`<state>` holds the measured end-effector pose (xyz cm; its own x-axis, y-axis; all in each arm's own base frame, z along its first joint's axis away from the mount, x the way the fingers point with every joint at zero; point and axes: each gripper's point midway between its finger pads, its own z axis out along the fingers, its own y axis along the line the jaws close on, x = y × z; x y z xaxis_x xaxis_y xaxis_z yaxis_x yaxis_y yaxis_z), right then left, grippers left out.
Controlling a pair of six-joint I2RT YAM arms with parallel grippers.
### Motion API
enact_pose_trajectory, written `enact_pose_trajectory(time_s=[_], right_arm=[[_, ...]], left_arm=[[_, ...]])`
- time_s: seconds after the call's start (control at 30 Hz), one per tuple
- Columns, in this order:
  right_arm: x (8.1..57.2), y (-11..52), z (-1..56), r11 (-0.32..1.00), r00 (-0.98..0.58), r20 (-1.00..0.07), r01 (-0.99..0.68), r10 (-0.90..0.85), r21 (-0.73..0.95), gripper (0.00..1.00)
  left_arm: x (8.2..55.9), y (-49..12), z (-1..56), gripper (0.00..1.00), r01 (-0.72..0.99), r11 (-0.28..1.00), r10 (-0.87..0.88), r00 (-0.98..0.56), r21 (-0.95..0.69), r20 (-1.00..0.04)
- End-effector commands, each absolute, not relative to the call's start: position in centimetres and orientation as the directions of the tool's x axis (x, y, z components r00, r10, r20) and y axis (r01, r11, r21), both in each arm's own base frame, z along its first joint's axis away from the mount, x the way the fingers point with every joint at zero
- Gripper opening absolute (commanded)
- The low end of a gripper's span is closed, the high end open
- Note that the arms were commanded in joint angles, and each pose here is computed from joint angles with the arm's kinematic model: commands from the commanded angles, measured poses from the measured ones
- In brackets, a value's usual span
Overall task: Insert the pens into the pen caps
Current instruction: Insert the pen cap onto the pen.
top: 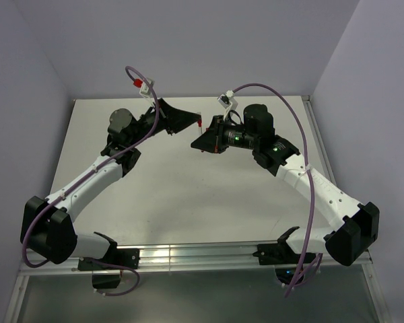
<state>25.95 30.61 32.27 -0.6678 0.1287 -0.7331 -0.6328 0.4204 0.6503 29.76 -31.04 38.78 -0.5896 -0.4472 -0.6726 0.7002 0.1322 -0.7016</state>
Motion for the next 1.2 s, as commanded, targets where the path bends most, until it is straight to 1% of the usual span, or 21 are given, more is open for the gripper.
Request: enact_pose_trajectory(time_s=[0.0, 0.33, 0.57, 0.93, 1.17], right_arm=[[28.4, 29.2, 39.1, 0.424, -0.465, -0.836, -0.721, 0.29, 0.548, 0.0], [28.5, 29.2, 39.2, 0.429, -0.458, -0.839, -0.722, 0.293, 0.543, 0.0], [28.6, 28.9, 40.2, 0.428, -0.446, -0.842, -0.725, 0.304, 0.539, 0.0], [29.0, 28.5, 40.7, 0.429, -0.436, -0.843, -0.727, 0.316, 0.537, 0.0], [29.1, 28.2, 40.8, 0.436, -0.429, -0.844, -0.725, 0.321, 0.534, 0.0]], left_arm=[[24.5, -32.9, 36.3, 0.0, 0.701, 0.037, -0.249, -0.684, -0.713, -0.685], [24.4, -33.0, 35.9, 0.0, 0.698, 0.044, -0.242, -0.687, -0.715, -0.685], [24.4, -33.1, 34.4, 0.0, 0.702, 0.076, -0.223, -0.68, -0.708, -0.698], [22.6, -34.3, 33.4, 0.0, 0.71, 0.049, -0.162, -0.688, -0.702, -0.707], [20.8, -34.7, 31.4, 0.0, 0.692, 0.071, -0.118, -0.709, -0.718, -0.695]])
